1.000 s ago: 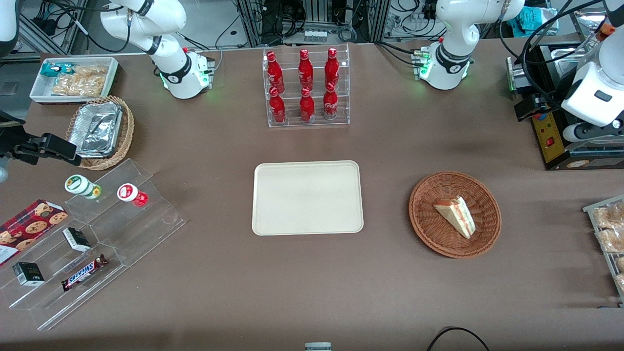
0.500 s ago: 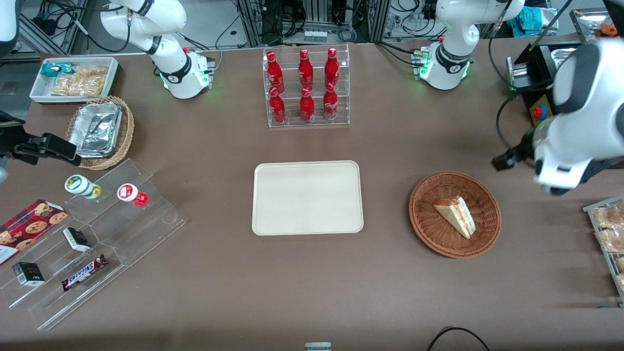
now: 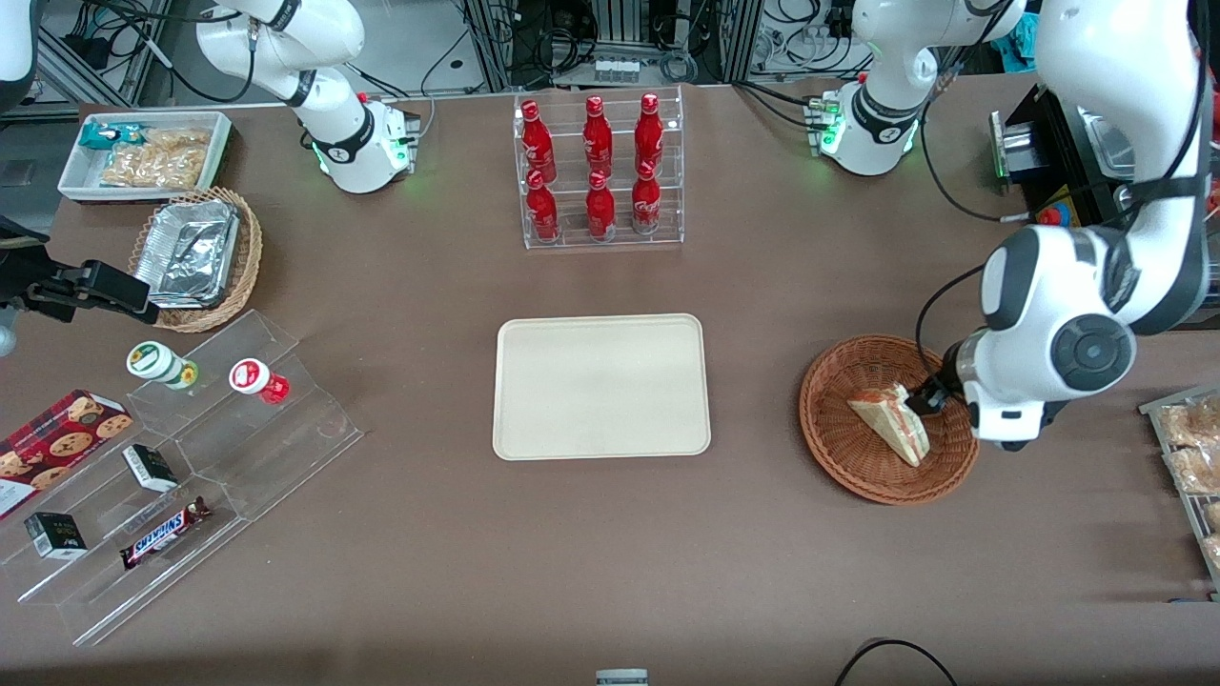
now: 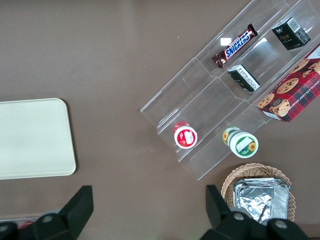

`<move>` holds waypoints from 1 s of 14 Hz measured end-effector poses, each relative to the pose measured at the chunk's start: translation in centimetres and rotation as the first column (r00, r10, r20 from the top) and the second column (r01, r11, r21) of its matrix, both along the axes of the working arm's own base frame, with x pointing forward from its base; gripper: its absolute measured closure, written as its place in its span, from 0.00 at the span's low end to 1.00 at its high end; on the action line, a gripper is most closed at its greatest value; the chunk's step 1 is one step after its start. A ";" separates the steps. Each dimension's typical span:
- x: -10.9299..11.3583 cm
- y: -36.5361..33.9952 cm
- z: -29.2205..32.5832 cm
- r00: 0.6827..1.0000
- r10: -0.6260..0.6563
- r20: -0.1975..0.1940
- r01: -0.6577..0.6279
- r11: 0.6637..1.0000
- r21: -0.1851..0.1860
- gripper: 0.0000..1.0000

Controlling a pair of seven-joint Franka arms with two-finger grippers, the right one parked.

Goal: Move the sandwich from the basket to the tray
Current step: 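Lower the open left gripper onto the wrapped sandwich in the basket, then close the left gripper on the sandwich and lift it from the basket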

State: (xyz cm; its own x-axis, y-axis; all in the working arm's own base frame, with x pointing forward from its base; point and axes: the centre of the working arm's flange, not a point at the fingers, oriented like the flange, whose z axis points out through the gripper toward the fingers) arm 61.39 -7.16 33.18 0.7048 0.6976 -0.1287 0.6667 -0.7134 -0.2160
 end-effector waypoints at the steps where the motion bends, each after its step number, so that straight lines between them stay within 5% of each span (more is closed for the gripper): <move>1: 0.4 -0.2 -1.3 1.000 0.006 0.012 -0.006 1.000 -0.005 0.00; 5: 0.4 -0.6 -5.7 0.998 0.012 0.056 -0.010 1.000 -0.024 0.00; 11: -2.2 -0.8 -10.5 0.997 0.020 0.072 -0.017 0.999 -0.035 0.04; 14: -2.0 -0.8 -10.4 0.996 0.029 0.078 -0.026 0.999 -0.034 0.37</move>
